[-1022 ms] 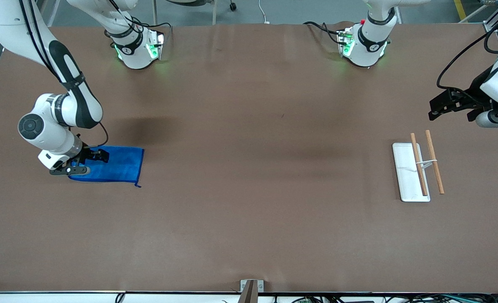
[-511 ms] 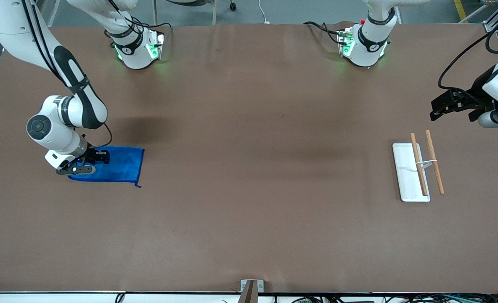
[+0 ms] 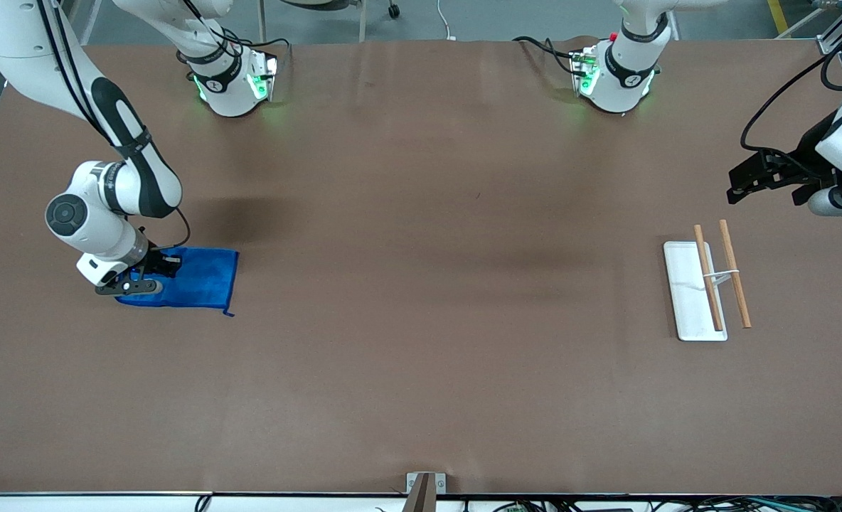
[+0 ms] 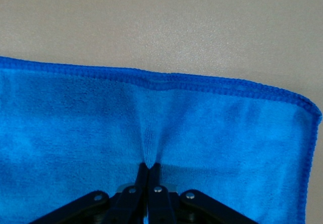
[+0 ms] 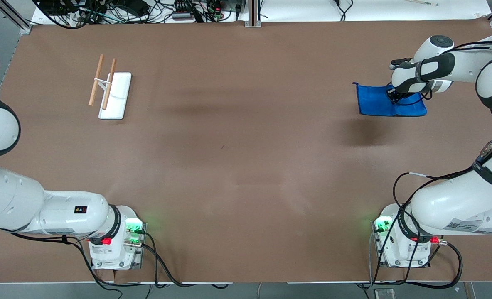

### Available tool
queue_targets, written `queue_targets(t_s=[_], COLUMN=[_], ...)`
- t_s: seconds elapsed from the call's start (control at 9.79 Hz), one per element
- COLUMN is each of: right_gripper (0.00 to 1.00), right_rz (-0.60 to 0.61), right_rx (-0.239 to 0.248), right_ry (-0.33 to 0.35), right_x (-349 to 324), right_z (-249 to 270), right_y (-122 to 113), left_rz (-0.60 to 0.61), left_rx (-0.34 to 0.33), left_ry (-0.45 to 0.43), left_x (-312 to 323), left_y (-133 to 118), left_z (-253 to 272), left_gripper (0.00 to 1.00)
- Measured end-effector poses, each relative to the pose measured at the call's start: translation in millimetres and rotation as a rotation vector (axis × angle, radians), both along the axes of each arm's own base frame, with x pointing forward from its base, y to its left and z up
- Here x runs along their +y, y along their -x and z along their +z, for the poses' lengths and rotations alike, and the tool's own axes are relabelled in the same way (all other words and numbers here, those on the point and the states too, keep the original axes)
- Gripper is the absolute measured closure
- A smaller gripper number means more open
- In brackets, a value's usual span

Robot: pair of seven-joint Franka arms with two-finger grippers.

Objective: Right arm passes towel to left arm to hang
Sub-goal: 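Lower the right gripper onto the blue towel's edge and grasp it, then lift the blue towel with the right gripper toward the table's middle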

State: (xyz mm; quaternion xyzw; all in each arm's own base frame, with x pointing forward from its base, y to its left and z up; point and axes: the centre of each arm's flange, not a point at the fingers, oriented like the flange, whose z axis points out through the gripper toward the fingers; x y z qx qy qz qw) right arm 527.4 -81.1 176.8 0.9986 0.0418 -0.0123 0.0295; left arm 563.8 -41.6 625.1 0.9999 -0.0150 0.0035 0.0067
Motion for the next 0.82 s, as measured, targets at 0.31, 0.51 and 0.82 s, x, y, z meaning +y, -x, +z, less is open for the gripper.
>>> queue_targets(t_s=[0.31, 0.51, 0.82], right_gripper=[0.98, 0.98, 0.98], right_rz=[0.006, 0.028, 0.090], right_rx=[0.099, 0.120, 0.148], right_ry=[-0.004, -0.005, -0.035], right_x=[6, 22, 73], right_z=[28, 94, 173], right_y=[-9, -23, -24], left_rz=[0.000, 0.000, 0.000], left_rx=[0.000, 0.000, 0.000], left_ry=[0.000, 0.000, 0.000], left_x=[0, 0, 0], left_y=[0, 0, 0], left_z=[0, 0, 0], left_gripper=[0.00, 0.00, 0.00])
